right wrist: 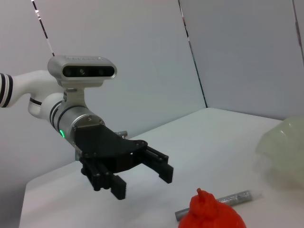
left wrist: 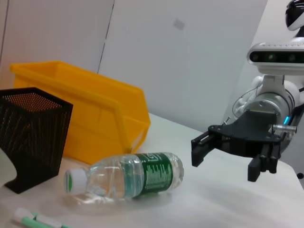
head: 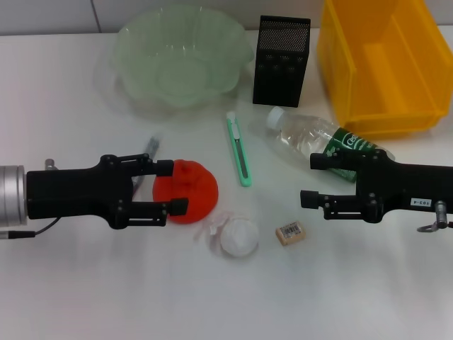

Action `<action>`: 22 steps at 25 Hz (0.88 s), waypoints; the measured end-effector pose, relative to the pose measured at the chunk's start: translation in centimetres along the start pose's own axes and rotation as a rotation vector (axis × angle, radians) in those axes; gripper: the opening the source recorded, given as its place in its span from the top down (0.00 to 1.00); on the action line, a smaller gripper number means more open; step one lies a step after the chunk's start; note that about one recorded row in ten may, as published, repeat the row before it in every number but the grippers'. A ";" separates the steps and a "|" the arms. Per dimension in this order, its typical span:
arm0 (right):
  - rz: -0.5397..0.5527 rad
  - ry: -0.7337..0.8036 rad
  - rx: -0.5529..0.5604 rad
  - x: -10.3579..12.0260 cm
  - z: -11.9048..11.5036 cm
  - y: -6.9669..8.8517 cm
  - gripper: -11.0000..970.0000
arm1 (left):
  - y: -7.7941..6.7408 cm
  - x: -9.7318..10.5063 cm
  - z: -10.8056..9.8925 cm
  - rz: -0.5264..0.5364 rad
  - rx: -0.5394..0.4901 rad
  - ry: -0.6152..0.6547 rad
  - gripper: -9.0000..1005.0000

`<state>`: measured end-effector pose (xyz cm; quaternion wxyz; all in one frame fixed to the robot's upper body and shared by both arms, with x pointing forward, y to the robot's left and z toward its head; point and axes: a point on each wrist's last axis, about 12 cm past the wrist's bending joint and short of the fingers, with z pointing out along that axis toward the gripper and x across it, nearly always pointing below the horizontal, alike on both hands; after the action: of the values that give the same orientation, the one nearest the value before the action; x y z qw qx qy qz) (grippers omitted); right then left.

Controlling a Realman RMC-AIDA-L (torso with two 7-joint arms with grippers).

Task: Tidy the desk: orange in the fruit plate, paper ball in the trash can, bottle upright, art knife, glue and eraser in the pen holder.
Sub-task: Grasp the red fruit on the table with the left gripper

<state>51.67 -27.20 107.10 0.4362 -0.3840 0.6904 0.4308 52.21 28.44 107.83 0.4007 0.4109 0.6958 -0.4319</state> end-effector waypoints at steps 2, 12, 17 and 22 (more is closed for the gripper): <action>0.001 0.000 0.000 0.0 0.0 0.0 0.18 | 0.2 -0.1 0.3 0.015 -0.016 0.001 0.24; 0.010 -0.002 0.004 0.3 -0.1 0.1 0.18 | 2.1 0.5 2.1 0.102 -0.190 0.063 0.26; 0.012 -0.004 0.007 0.3 -0.2 0.1 0.18 | 2.4 0.6 3.0 0.120 -0.200 0.108 0.27; 0.012 -0.003 0.014 0.3 -0.2 0.0 0.18 | 2.4 0.6 3.8 0.128 -0.193 0.139 0.28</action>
<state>51.52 -27.43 106.93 0.4371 -0.3765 0.6950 0.4291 55.00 25.75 105.41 0.4159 0.4428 0.7325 -0.3071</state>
